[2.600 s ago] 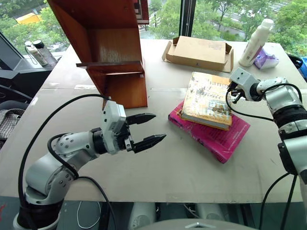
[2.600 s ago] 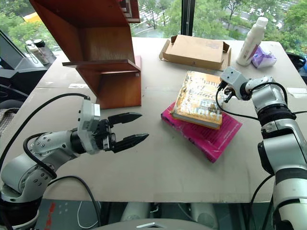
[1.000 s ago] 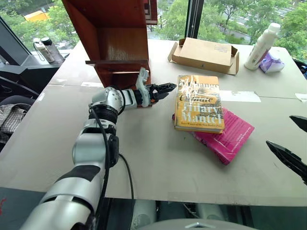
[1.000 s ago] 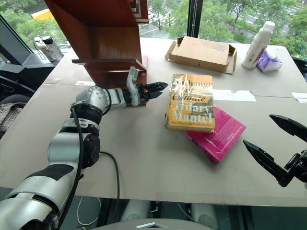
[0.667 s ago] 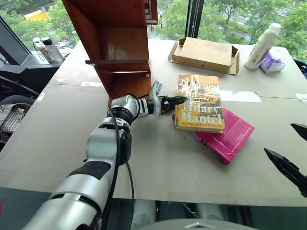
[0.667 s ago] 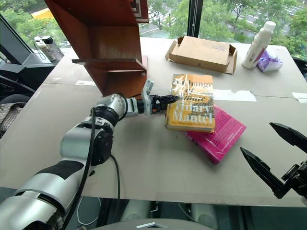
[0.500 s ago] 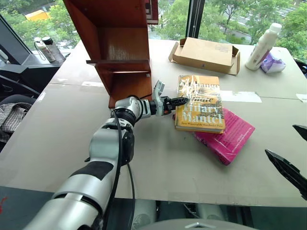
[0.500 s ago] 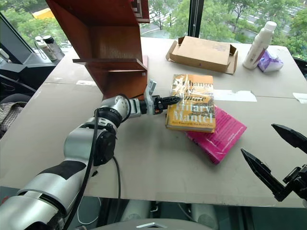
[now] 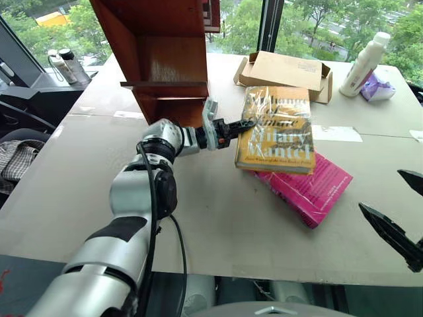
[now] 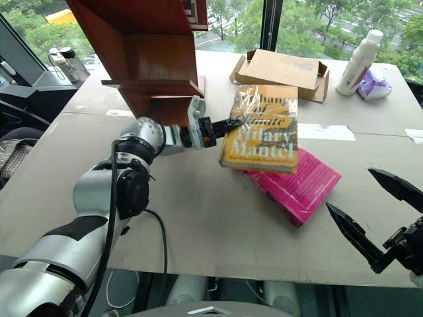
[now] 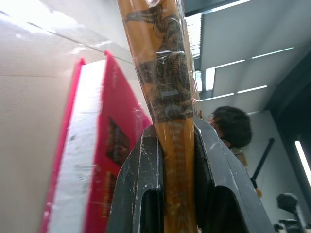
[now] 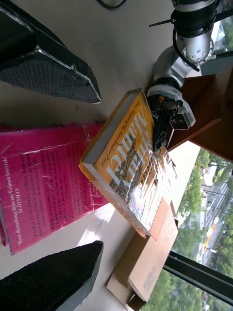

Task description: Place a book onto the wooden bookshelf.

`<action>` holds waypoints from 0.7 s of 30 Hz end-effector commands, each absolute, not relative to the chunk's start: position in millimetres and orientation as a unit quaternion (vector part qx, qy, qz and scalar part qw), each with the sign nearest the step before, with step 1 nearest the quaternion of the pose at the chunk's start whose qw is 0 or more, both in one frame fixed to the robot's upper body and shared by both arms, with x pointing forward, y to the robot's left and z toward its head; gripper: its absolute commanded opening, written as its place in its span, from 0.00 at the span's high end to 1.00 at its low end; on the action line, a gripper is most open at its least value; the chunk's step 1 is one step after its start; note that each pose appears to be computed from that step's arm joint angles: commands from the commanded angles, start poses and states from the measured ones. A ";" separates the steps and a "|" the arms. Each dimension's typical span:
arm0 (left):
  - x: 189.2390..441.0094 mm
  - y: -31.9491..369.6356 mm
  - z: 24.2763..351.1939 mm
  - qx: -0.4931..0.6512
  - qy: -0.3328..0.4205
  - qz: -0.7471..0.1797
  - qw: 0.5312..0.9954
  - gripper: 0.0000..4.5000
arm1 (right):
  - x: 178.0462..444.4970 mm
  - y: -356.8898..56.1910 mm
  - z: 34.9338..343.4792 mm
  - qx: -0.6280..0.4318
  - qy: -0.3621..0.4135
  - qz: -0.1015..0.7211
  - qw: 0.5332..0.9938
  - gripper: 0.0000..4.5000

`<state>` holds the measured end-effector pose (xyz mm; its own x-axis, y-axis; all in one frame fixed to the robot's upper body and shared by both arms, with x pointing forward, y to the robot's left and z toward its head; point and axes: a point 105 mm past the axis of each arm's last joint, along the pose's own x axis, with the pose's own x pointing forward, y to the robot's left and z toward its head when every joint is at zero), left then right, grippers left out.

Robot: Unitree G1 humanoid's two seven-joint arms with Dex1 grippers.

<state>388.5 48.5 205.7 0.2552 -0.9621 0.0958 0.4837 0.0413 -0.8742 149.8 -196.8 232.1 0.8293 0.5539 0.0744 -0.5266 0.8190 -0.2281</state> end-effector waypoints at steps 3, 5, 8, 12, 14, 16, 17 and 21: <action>342.5 31.1 253.6 -0.373 0.252 -0.632 0.631 0.97 | 174.7 -209.3 240.5 -0.093 -0.094 0.302 0.944 0.00; 331.4 32.3 256.0 -0.361 0.240 -0.636 0.638 0.97 | 188.6 -218.5 245.2 -0.091 -0.099 0.311 0.941 0.00; 325.0 32.3 257.8 -0.349 0.215 -0.630 0.659 0.97 | 211.2 -238.8 254.7 -0.092 -0.105 0.319 0.937 0.00; 315.3 35.7 272.8 -0.322 0.169 -0.633 0.684 0.97 | 234.7 -262.0 267.0 -0.096 -0.106 0.342 0.929 0.00; 311.6 41.2 281.6 -0.299 0.145 -0.628 0.704 0.97 | 243.9 -267.7 272.1 -0.087 -0.106 0.361 0.922 0.00; 304.2 43.8 291.4 -0.260 0.118 -0.623 0.728 0.97 | 252.6 -272.9 274.7 -0.088 -0.105 0.381 0.914 0.00; 300.9 46.0 297.7 -0.240 0.101 -0.619 0.741 0.97 | 256.9 -274.1 275.8 -0.091 -0.106 0.392 0.909 0.00; 291.9 61.6 318.5 -0.161 0.052 -0.592 0.788 0.97 | 267.4 -271.3 284.1 -0.089 -0.122 0.432 0.889 0.00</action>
<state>304.6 59.6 299.1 0.3039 -0.9481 0.0932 0.8716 0.2372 -0.4291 270.4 -271.8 275.2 0.6285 0.7658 0.1358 -0.7342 0.6418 -0.2213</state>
